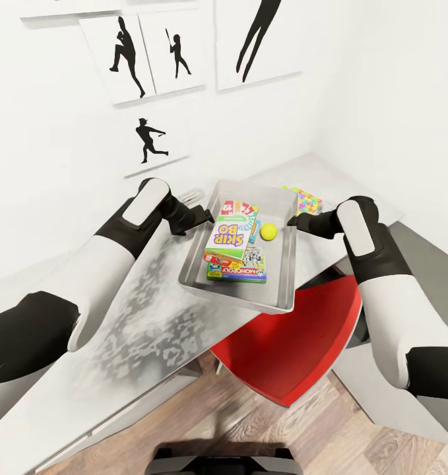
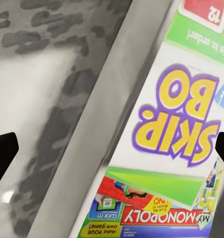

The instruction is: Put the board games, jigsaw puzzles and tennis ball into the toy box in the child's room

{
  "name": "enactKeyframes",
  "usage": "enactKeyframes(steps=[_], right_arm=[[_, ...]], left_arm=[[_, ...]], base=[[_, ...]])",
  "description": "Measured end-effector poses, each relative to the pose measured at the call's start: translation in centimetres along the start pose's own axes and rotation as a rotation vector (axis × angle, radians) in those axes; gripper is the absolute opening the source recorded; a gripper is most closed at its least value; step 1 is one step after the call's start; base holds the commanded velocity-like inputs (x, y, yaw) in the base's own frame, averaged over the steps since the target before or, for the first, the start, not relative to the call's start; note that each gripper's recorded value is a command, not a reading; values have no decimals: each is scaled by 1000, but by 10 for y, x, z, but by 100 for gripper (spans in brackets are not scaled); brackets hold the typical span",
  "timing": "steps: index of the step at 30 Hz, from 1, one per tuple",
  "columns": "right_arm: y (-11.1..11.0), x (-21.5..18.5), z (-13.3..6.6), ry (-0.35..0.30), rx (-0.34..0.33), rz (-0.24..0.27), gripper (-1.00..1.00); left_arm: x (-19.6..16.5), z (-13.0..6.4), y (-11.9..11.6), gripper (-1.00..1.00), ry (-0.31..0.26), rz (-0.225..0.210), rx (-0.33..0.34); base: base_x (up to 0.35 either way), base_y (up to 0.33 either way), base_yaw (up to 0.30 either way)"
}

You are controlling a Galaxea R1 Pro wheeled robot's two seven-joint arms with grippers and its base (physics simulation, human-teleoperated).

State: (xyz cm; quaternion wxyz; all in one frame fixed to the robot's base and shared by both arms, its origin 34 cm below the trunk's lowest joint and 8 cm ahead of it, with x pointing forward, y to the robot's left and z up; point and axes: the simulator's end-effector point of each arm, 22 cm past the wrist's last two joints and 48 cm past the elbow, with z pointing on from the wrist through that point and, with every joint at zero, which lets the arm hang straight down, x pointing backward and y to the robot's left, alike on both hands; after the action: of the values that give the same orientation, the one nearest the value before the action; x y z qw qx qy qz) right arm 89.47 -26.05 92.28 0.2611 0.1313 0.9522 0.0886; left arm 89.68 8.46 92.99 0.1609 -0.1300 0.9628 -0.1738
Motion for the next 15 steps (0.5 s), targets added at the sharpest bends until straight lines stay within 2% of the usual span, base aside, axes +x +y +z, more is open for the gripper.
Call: enactKeyframes(steps=[15], right_arm=[[13,10,4,14,-16,-7,100]], left_arm=[[0,1,-1,100,0,1,7]], base=[[0,0,0]])
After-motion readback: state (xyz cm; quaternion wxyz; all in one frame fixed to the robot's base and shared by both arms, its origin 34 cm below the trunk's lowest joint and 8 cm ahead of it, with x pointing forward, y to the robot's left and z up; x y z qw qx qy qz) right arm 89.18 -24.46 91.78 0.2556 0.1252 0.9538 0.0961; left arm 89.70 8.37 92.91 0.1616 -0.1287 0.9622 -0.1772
